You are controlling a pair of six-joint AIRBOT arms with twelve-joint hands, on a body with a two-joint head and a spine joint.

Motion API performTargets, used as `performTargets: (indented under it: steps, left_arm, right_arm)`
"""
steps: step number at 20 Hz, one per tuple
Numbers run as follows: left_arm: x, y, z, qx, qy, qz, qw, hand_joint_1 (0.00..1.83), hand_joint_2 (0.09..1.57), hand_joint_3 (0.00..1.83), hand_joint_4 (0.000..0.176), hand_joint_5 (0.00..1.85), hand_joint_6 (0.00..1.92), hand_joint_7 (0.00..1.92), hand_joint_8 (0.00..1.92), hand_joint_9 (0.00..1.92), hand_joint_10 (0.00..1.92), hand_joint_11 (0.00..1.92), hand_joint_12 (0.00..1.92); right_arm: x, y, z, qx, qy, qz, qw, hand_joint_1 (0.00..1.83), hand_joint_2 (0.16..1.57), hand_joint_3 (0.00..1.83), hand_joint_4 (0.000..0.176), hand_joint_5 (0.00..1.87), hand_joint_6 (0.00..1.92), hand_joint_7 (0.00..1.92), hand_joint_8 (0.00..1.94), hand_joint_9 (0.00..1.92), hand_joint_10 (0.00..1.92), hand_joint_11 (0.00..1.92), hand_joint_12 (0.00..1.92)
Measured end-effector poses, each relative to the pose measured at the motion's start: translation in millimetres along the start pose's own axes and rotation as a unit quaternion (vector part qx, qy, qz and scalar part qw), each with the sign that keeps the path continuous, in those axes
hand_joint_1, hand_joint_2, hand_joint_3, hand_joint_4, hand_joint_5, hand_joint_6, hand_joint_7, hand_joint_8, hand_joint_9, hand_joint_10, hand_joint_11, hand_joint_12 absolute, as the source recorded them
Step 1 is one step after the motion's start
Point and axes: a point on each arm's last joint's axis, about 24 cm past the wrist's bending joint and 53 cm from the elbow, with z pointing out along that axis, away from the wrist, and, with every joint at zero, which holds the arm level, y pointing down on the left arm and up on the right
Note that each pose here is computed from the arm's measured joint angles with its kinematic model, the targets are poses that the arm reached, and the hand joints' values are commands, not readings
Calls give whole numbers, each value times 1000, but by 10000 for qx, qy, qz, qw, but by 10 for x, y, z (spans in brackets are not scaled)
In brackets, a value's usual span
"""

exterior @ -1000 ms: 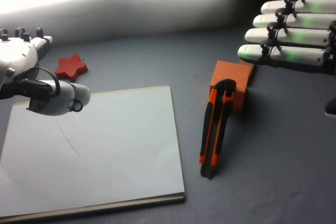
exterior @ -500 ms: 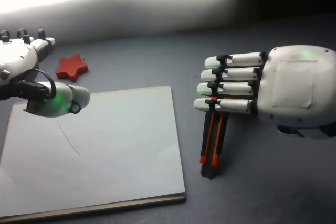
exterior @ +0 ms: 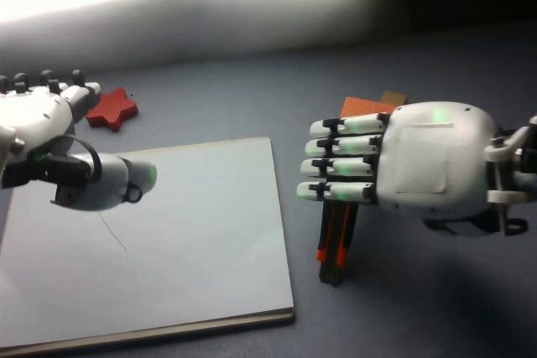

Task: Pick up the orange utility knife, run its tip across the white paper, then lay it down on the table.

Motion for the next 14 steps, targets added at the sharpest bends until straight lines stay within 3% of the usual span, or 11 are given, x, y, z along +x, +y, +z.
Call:
performTargets:
  steps: [3, 5, 8, 14]
  left_arm:
    - [2, 49, 4, -11, -25, 49, 10000, 250, 1185, 0, 61, 0, 0, 10, 0, 0, 0, 0, 118]
    - [4, 103, 5, -85, -24, -4, 10000, 238, 1181, 0, 62, 0, 0, 0, 0, 0, 0, 0, 225]
    - [20, 115, 7, -76, -18, 28, 10000, 221, 1188, 1, 61, 0, 0, 0, 0, 0, 0, 0, 204]
    - [37, 144, 9, -102, -8, 51, 9999, 202, 1189, 1, 65, 0, 0, 0, 0, 0, 0, 0, 208]
  right_arm:
    - [-48, 14, 120, -11, -37, 6, 10000, 1198, 982, 0, 0, 0, 0, 0, 0, 0, 0, 0, 0]
    - [-29, 13, 178, 9, -2, 39, 10000, 1204, 1002, 0, 0, 0, 0, 0, 0, 0, 0, 0, 0]
    - [7, -8, 269, 52, 52, 44, 10000, 1221, 992, 0, 0, 0, 0, 0, 0, 0, 0, 0, 0]
    - [80, 118, 416, -51, 135, -7, 9999, 1210, 994, 0, 0, 0, 0, 0, 0, 0, 0, 0, 0]
